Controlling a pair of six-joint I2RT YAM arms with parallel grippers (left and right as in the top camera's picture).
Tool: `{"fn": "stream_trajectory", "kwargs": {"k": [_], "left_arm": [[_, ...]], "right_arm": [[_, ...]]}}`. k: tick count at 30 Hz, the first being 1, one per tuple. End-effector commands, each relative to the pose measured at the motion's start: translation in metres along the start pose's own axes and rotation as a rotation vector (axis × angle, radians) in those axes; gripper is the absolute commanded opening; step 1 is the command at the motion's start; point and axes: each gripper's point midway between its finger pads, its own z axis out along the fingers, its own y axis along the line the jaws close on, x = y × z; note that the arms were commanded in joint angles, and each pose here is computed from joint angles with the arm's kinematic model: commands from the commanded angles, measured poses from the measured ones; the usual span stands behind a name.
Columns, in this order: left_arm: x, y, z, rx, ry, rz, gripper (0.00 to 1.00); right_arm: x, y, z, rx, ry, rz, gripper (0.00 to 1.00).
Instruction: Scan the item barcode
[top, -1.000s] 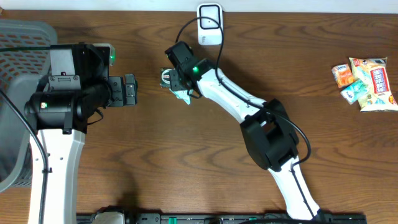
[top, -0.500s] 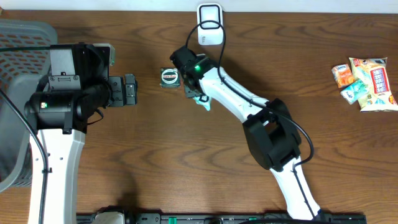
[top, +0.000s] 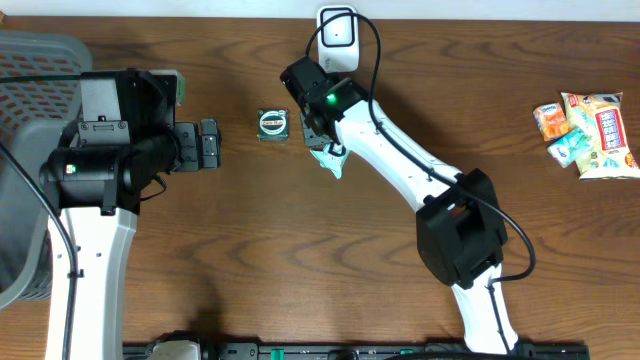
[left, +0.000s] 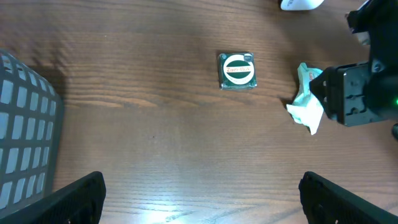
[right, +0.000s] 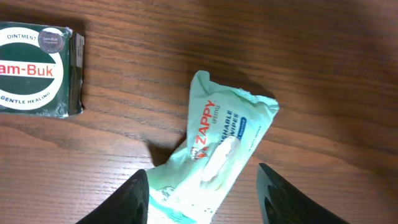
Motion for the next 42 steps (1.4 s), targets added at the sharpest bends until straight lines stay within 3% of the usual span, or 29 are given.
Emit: {"fn": "stream_trajectory", "kwargs": {"k": [1,14,24,32,37,42], "left_arm": [[-0.002,0.003,-0.001,-0.009,-0.003,0.006,0.98],[-0.002,0.003,-0.001,-0.009,-0.003,0.006,0.98],[-0.002,0.003,-0.001,-0.009,-0.003,0.006,0.98],[-0.002,0.003,-0.001,-0.009,-0.003,0.006,0.98],[-0.002,0.003,-0.001,-0.009,-0.003,0.006,0.98],[-0.002,0.003,-0.001,-0.009,-0.003,0.006,0.98]], "right_arm": [[0.013,0.004,0.018,0.066,0.011,0.021,0.48],[0.037,0.008,0.041,0.293,-0.032,-0.112,0.49],[0.059,-0.006,0.064,0.353,0.058,-0.148,0.5],[0.058,-0.009,0.062,0.35,0.064,-0.141,0.19],[0.047,-0.01,0.05,0.231,0.107,-0.107,0.11],[0.027,-0.006,0.025,-0.046,0.17,-0.076,0.08]]}}
